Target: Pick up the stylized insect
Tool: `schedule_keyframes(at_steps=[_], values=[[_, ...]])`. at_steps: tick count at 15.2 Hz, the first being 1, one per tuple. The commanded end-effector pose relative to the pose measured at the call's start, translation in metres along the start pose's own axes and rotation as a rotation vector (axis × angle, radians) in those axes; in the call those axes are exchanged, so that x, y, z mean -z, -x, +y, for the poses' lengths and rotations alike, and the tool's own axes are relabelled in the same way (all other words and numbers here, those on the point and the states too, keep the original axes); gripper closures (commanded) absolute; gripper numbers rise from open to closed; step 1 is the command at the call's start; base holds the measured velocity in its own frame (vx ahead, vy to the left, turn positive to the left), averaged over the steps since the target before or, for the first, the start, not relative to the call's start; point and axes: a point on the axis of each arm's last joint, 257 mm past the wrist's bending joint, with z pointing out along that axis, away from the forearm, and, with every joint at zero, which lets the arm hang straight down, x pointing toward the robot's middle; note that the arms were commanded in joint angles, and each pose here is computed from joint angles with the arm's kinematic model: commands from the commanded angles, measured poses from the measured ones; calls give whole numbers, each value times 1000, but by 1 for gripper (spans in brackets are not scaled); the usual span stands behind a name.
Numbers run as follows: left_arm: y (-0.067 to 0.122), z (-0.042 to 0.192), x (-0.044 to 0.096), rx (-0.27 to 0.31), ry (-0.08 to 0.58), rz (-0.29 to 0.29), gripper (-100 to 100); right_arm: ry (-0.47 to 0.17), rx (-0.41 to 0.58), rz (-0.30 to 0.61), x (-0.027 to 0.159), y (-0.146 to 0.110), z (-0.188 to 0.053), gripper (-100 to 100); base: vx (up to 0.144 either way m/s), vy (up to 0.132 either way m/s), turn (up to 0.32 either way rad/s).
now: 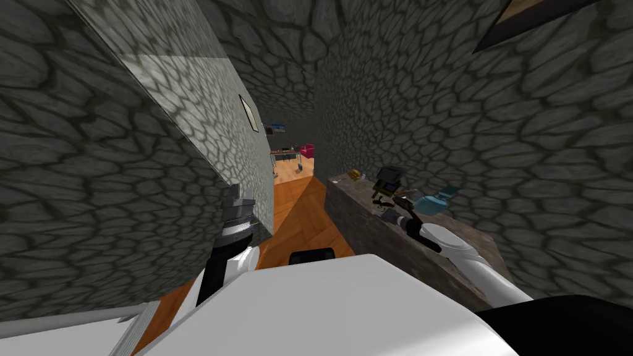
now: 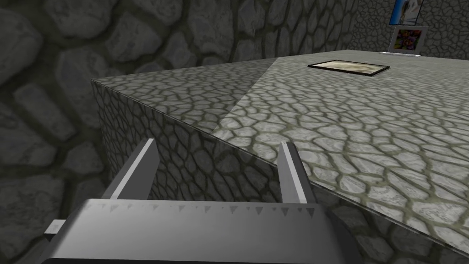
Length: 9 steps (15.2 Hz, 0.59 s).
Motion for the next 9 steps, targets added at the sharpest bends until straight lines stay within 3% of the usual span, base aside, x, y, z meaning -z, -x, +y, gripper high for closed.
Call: schedule_keyframes(at_steps=[1,3,4,6,7,9], values=[[0,0,0,0,0,0,0,-27,66,69,11,-23,-27,-100,13,69,152],[0,0,0,0,0,0,0,-24,74,98,13,-35,-26,-100,11,63,120],[0,0,0,0,0,0,0,-47,115,147,22,-50,-47,-100,9,77,183],[0,0,0,0,0,0,0,-42,130,176,25,-61,-46,-100,9,61,121],[0,0,0,0,0,0,0,-63,159,229,36,-78,-67,-100,12,52,179],[0,0,0,0,0,0,0,-56,181,253,39,-86,-66,-100,12,46,120]])
